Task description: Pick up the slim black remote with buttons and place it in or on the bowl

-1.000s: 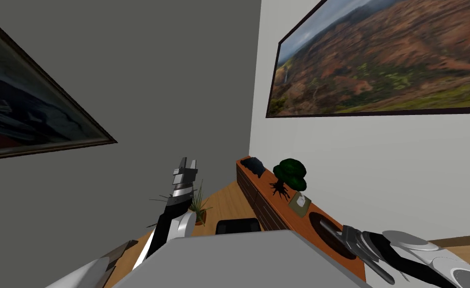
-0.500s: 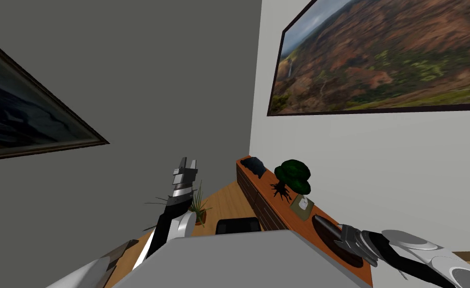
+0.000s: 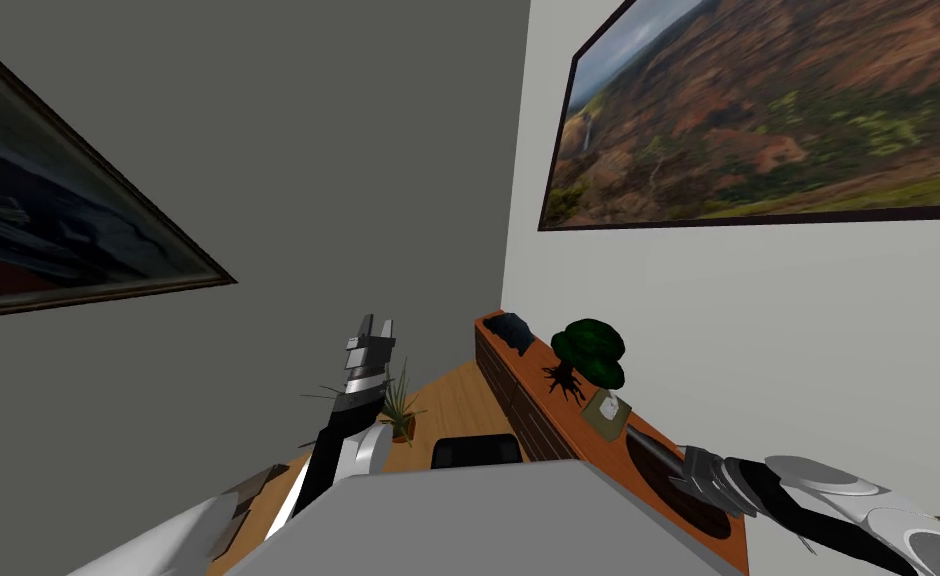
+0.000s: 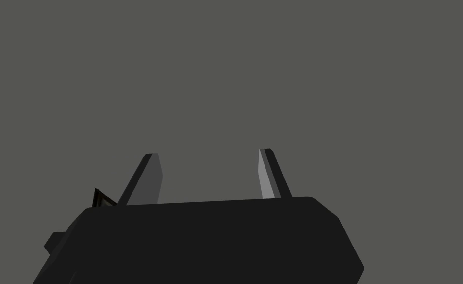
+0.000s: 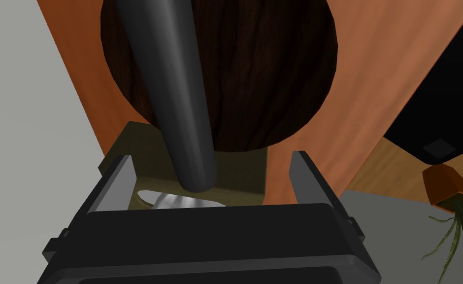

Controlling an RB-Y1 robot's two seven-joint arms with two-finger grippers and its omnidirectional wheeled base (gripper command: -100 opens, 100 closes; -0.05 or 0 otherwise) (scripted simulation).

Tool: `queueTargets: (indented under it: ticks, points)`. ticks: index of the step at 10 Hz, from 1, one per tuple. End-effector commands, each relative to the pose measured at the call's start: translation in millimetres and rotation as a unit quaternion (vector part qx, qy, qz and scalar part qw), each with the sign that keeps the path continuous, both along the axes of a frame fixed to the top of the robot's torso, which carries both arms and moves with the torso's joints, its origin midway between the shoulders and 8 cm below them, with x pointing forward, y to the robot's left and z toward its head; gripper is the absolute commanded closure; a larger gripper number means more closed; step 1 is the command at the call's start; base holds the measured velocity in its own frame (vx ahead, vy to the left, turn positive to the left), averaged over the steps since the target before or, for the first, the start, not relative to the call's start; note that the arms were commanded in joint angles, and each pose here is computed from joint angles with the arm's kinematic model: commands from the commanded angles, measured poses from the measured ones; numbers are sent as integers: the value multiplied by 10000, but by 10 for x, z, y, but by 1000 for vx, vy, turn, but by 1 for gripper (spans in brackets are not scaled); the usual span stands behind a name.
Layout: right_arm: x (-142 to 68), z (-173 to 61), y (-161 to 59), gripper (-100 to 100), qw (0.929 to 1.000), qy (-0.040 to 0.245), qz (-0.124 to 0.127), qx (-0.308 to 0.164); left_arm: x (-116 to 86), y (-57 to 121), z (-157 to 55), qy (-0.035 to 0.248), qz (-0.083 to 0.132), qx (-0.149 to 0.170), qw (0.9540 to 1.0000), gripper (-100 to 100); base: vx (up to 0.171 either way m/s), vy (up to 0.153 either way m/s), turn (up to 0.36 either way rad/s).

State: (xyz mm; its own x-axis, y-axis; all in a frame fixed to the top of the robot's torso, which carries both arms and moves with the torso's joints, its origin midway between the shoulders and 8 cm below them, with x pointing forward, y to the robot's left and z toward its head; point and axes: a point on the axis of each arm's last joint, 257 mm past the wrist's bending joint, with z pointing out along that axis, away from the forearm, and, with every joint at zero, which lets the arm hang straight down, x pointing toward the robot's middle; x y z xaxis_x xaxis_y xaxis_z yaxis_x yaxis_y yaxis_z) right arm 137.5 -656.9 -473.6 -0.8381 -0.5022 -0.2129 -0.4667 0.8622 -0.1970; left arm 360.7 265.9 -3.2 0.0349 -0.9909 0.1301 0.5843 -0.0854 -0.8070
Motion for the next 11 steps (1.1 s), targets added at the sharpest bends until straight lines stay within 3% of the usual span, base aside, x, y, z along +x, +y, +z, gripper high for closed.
queueTargets:
  ticks: [1, 11]
  points:
    - [13, 43, -16, -100, 10000, -7, -42, -4, 0, 0, 0, 0, 0, 0, 10000, 0, -52, -7, 57]
    - [24, 494, -192, -100, 9976, 18, -687, 0, 0, 0, 0, 1, 0, 0, 10000, 0, -84, 6, 112]
